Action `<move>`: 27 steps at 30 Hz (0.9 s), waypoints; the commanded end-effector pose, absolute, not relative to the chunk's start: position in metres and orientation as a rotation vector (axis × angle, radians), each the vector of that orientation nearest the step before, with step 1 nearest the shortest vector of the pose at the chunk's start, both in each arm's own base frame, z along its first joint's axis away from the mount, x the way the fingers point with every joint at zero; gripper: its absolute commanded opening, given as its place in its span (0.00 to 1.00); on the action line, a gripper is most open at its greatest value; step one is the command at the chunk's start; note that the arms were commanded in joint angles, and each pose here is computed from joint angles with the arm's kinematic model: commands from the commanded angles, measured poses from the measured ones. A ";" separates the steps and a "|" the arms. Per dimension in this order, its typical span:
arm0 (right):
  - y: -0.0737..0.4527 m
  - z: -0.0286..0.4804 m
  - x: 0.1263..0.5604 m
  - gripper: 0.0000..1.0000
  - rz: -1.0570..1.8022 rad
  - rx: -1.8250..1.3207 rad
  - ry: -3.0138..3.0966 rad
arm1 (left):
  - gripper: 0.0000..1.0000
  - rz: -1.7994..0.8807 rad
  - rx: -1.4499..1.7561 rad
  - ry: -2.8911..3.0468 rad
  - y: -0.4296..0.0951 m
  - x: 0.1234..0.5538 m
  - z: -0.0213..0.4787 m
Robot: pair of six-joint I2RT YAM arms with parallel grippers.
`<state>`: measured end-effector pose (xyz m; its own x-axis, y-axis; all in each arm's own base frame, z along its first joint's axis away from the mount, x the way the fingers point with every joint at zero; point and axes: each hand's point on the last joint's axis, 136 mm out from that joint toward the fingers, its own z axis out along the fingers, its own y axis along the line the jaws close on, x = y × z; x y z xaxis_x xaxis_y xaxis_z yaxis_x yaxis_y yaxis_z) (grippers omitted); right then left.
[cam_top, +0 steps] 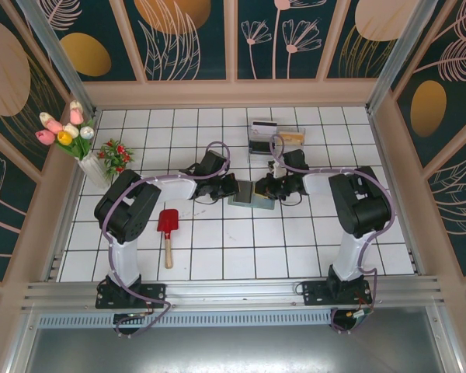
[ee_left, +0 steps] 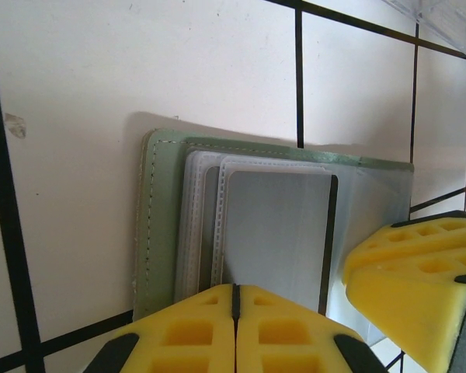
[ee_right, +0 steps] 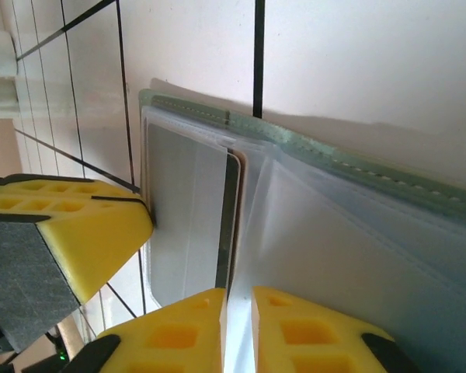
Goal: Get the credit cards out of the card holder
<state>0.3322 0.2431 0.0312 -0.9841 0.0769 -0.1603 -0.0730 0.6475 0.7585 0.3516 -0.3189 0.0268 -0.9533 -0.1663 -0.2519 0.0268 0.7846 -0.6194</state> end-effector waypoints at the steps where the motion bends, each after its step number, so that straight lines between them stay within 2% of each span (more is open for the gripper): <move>1: 0.251 0.048 0.329 0.24 1.295 0.054 2.661 | 0.07 -0.769 -0.165 2.812 -0.292 0.331 -0.014; 7: 0.255 0.072 0.335 0.25 1.127 0.192 2.664 | 0.08 -0.772 -0.173 2.813 -0.290 0.327 -0.015; 11: 0.265 0.076 0.331 0.23 1.112 0.284 2.675 | 0.08 -0.780 -0.166 2.809 -0.292 0.328 -0.014; 16: 0.260 0.061 0.330 0.22 1.089 0.421 2.688 | 0.07 -0.774 -0.168 2.810 -0.290 0.328 -0.015; 27: 0.259 0.035 0.325 0.22 1.074 0.380 2.757 | 0.07 -0.758 -0.176 2.816 -0.287 0.326 -0.016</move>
<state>0.3279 0.2646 0.0482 -0.9540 0.2913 -0.0711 0.1600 0.6952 0.7008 0.3504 -0.3180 0.0262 -0.9498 -0.1693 -0.2630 0.0347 0.7787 -0.6264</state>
